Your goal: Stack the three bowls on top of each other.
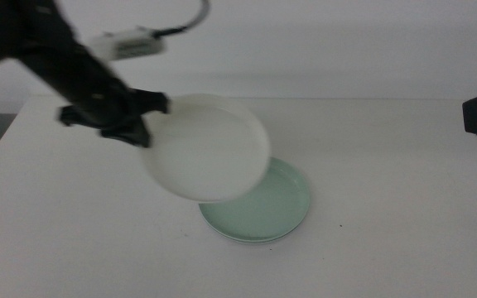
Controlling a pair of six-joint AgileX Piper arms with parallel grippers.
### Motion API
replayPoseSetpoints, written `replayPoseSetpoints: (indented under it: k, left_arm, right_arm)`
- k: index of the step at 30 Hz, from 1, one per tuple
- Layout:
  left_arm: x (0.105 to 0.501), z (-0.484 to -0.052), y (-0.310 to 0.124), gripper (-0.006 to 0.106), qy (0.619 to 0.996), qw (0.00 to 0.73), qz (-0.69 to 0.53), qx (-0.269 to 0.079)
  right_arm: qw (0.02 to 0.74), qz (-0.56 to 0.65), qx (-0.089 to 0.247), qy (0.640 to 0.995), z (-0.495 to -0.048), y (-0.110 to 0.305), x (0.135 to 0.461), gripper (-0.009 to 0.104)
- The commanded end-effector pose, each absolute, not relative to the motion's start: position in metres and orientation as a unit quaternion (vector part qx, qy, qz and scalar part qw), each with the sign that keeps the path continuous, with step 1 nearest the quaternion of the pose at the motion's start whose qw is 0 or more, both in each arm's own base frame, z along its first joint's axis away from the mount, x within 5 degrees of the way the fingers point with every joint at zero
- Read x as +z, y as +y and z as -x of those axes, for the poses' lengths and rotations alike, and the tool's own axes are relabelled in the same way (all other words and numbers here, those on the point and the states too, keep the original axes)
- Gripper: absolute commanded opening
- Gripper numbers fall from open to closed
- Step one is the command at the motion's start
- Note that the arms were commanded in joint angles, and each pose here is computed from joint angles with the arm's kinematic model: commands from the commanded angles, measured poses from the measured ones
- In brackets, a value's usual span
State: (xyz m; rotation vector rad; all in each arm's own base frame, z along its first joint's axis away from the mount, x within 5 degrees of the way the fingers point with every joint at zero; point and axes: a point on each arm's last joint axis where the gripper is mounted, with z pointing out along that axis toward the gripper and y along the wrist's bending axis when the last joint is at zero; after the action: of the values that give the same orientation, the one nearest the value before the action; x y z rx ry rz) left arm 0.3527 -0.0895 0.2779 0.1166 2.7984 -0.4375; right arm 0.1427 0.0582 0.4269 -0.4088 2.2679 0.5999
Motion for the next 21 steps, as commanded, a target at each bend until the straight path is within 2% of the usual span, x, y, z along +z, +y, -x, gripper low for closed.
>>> replayPoseSetpoints:
  k: [1, 6, 16, 21]
  left_arm:
    - [0.268, -0.366, -0.116, -0.002, 0.973, 0.153, -0.053, -0.164]
    - [0.242, -0.381, -0.15, -0.002, 0.972, 0.14, -0.077, -0.17]
    - [0.211, -0.39, -0.161, -0.001, 0.974, 0.119, -0.062, -0.18]
    - [0.208, -0.391, -0.16, 0.009, 0.975, 0.117, -0.064, -0.176]
  right_arm:
    - [0.375, 0.161, 0.232, 0.883, -0.142, 0.058, 0.428, 0.088]
    - [0.375, 0.161, 0.232, 0.883, -0.142, 0.058, 0.428, 0.088]
    - [0.375, 0.161, 0.232, 0.883, -0.142, 0.058, 0.428, 0.088]
    - [0.375, 0.161, 0.232, 0.883, -0.142, 0.058, 0.428, 0.088]
